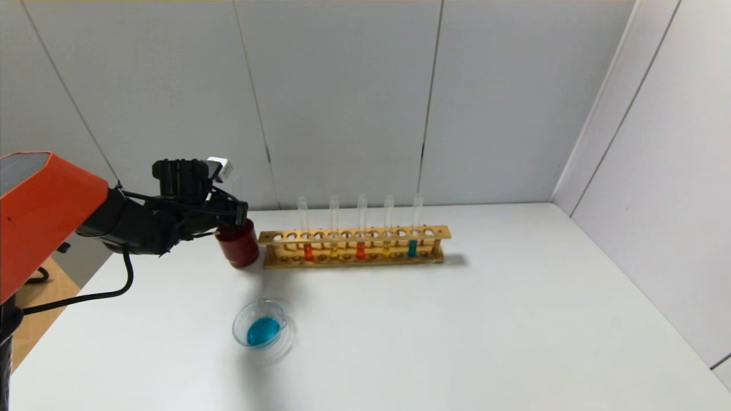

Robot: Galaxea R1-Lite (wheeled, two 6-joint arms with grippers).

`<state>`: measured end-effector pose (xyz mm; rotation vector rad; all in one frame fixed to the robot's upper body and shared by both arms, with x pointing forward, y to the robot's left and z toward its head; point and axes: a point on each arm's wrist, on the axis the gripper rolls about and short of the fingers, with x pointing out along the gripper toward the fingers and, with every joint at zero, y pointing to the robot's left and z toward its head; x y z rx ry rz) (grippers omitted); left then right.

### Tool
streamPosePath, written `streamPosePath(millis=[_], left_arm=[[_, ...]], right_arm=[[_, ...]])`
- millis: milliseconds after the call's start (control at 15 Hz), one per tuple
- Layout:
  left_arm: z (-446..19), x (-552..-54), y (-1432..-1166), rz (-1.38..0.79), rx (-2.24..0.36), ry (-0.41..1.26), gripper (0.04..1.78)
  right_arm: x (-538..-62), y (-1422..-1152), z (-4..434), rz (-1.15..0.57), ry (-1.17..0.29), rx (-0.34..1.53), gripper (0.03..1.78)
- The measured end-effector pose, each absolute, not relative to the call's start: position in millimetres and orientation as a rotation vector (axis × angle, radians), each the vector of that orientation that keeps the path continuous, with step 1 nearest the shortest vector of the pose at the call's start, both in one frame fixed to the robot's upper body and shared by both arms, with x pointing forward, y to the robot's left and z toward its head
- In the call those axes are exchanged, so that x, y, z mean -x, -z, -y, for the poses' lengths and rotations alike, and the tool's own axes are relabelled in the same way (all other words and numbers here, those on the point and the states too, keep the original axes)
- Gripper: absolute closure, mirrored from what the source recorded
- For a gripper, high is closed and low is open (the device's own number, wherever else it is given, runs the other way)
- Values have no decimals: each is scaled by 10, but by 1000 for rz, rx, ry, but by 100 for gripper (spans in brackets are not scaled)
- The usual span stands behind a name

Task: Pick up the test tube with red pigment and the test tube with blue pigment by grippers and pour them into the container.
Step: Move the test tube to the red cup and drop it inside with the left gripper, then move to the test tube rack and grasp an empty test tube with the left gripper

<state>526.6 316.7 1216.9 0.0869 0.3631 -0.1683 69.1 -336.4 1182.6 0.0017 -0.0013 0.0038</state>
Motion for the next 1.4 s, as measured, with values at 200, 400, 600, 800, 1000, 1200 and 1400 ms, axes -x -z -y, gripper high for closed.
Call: streamPosePath(millis=[200, 400, 600, 800, 1000, 1200, 1400], left_arm=[[-3167, -5254, -12161, -367, -89, 168, 132], [-3164, -5222, -12189, -366, -91, 171, 89], [-3150, -5157, -12297, -348, -95, 172, 39], [-3131, -5040, -12568, -298, -104, 175, 13], [-3108, -4797, -12940, -282, -162, 192, 7], [-3060, -4392, -13254, -395, -201, 232, 7], [-2963, -4006, -13322, -502, -191, 280, 7]], right_arm=[[-691, -11826, 3364, 1, -4, -2, 6], [-691, -11826, 3364, 1, -4, -2, 6], [-691, -11826, 3364, 1, -4, -1, 6], [-691, -11826, 3364, 1, -4, -2, 6], [-691, -11826, 3364, 1, -4, -2, 6], [-691, -11826, 3364, 1, -4, -2, 6], [-691, -11826, 3364, 1, -4, -2, 6]])
